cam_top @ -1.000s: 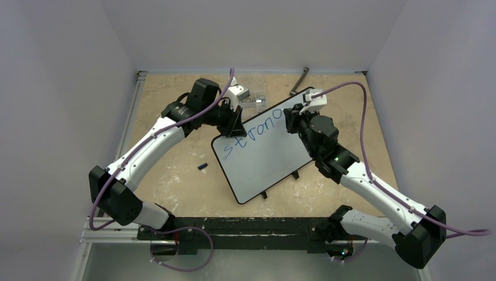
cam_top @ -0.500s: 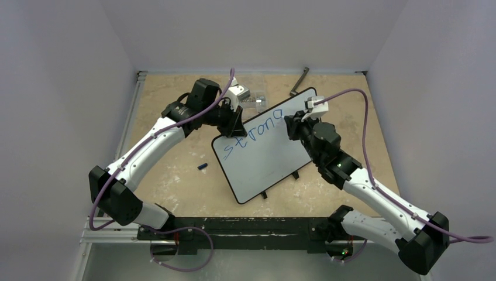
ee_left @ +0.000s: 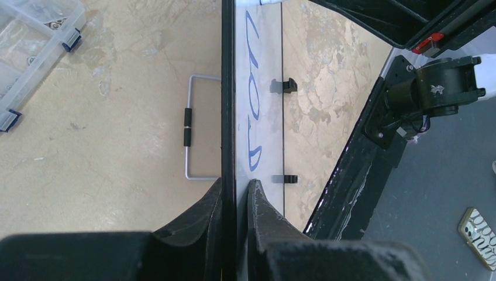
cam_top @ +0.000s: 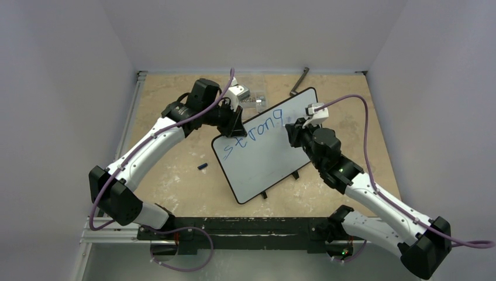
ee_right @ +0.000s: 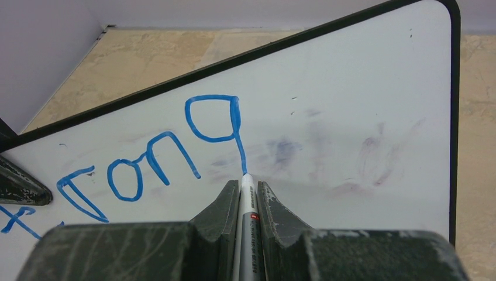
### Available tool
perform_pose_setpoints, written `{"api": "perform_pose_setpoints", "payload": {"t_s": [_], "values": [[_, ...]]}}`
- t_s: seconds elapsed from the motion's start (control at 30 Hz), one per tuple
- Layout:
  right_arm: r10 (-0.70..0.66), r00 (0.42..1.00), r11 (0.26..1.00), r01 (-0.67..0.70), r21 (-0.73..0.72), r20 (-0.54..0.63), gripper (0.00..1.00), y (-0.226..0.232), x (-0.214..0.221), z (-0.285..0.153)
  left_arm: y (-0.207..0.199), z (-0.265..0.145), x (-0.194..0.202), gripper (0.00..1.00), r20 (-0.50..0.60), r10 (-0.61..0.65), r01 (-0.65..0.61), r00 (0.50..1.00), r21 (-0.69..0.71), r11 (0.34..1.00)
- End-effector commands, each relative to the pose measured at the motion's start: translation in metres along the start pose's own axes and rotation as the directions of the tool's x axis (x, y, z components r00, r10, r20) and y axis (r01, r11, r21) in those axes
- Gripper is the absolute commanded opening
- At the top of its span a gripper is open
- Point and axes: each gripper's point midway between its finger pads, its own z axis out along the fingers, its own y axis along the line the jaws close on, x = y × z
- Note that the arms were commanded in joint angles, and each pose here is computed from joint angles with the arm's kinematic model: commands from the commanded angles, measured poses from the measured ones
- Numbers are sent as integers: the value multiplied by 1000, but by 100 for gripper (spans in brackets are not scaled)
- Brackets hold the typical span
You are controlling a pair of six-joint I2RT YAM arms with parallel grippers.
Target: Write a sentence on the whiteboard
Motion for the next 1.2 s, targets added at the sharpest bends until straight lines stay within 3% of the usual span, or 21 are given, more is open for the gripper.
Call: {"api": "perform_pose_setpoints", "payload": {"t_s": [0.0, 0.6, 1.17], "values": [[9, 998, 1000, -9, -3, -65, 0, -2, 23, -2, 17, 2, 7, 0, -45, 141, -145, 989, -86, 986], [49, 999, 993, -51, -104, -22, 0, 20, 0, -4, 17, -3, 5, 0, -33, 151, -154, 988, -104, 983], [71, 993, 987, -56, -149, 97, 0, 26, -72, -45, 19, -5, 4, 0, -30, 154, -156, 988, -117, 981]]}}
